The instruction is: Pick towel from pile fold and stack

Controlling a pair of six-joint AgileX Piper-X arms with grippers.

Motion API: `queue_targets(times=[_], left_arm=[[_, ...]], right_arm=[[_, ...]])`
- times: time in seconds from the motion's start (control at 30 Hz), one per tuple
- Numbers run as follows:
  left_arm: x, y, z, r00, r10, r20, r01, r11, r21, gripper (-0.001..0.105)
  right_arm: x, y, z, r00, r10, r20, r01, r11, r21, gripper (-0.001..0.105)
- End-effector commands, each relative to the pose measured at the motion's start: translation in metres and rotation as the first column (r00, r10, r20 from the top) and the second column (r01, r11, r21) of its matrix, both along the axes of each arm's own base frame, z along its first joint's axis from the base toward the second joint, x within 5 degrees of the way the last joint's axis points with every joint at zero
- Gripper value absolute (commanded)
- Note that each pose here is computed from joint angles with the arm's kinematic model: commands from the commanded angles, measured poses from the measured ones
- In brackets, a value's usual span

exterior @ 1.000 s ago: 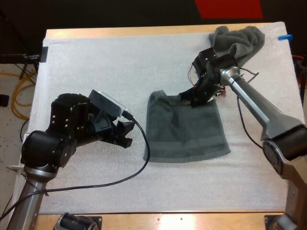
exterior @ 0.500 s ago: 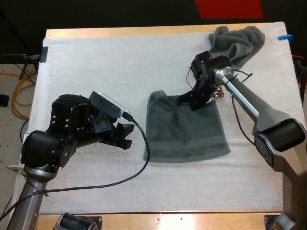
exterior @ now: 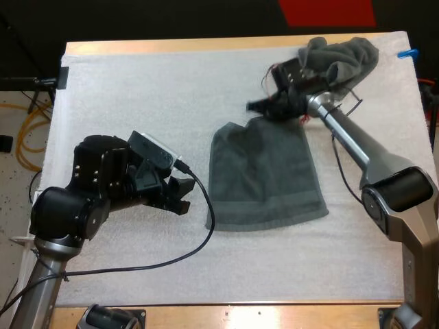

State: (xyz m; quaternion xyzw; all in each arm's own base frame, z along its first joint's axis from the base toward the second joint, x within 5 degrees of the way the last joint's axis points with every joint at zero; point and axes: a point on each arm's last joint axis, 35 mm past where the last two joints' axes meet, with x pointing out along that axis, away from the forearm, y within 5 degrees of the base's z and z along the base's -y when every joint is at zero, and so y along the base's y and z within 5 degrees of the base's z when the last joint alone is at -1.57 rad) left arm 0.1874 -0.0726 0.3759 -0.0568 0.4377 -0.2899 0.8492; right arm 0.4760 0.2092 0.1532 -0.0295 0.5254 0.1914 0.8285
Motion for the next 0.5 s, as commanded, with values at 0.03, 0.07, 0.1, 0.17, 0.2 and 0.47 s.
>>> queue_targets(times=[0.03, 0.07, 0.1, 0.17, 0.2, 0.47], left_arm=[[-0.003, 0.0, 0.002, 1.0, -0.002, -0.008, 0.002, 1.0, -0.008, 0.054], [-0.003, 0.0, 0.002, 1.0, -0.002, -0.008, 0.002, 1.0, -0.008, 0.054], [-0.003, 0.0, 0.002, 1.0, -0.002, -0.01, 0.002, 1.0, -0.007, 0.054], [-0.003, 0.0, 0.002, 1.0, -0.002, -0.01, 0.002, 1.0, -0.008, 0.054], [-0.003, 0.0, 0.002, 1.0, -0.002, -0.01, 0.002, 1.0, -0.007, 0.054], [-0.005, 0.001, 0.0, 1.0, -0.004, -0.027, 0.004, 1.0, -0.001, 0.054]], right_arm=[[0.013, -0.009, 0.032, 0.996, -0.044, 0.079, 0.041, 0.998, 0.039, 0.0], [0.014, -0.011, 0.038, 0.995, -0.045, 0.089, 0.041, 0.998, 0.045, 0.0], [0.015, -0.015, 0.05, 0.993, -0.048, 0.11, 0.041, 0.997, 0.062, 0.002], [0.015, -0.023, 0.068, 0.99, -0.043, 0.134, 0.03, 0.995, 0.096, 0.01], [0.014, -0.026, 0.078, 0.989, -0.038, 0.143, 0.021, 0.993, 0.12, 0.018], [-0.021, -0.056, 0.143, 0.989, 0.094, 0.116, -0.103, 0.992, 0.078, 0.083]])
